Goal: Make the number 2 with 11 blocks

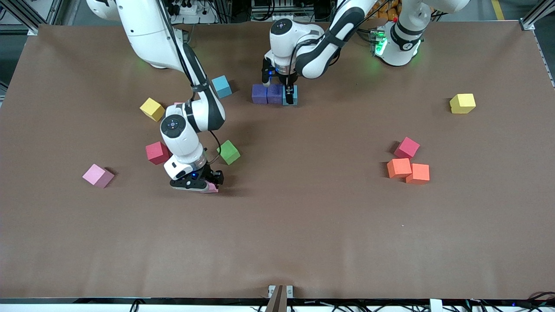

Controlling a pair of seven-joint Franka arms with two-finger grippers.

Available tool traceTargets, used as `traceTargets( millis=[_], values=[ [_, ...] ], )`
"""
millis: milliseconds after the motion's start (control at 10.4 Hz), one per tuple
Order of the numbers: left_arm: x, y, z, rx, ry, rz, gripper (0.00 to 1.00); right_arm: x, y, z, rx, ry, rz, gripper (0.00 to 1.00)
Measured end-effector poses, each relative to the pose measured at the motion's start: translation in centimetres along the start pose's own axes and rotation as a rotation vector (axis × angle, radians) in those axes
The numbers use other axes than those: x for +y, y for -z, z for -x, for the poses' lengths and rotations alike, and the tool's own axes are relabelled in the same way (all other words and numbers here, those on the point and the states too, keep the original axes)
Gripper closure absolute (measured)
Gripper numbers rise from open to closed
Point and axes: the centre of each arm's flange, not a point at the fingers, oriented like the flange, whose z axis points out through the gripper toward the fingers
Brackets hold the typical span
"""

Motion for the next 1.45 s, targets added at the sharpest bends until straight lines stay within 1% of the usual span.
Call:
traceTargets(
  millis=[96,386,578,771,1060,1253,1446],
  values=[
    [-0.2,0.3,-0.2,0.007,0.002,-0.003,0.0,-0.3,1.1,-0.6,-0.016,0.0,-0.008,0.34],
    [-1.4,1.1,-0.5,0.02,0.019,-0.019,0.0,-1.4,4.4,-1.9,-0.062,-0.004,-0.037,0.34],
    [-2.5,2.8,-0.2,0.006,0.035,-0.053,0.0,-2.3,5.8,-2.0,-0.077,-0.042,-0.057,0.34],
    [-2.9,5.8,0.0,-0.016,0.066,-0.079,0.0,-4.9,6.2,-0.6,-0.088,-0.119,-0.071,0.34],
    [-1.6,10.6,0.3,-0.042,0.096,-0.102,0.0,-11.2,7.8,2.6,-0.094,-0.227,-0.102,0.34],
    [-4.0,13.1,2.0,-0.056,0.19,-0.089,0.0,-13.1,8.9,3.6,-0.092,-0.285,-0.12,0.34],
    [-10.0,15.4,6.1,-0.052,0.256,-0.043,0.0,-14.7,11.1,4.4,-0.092,-0.326,-0.149,0.34]
  ],
)
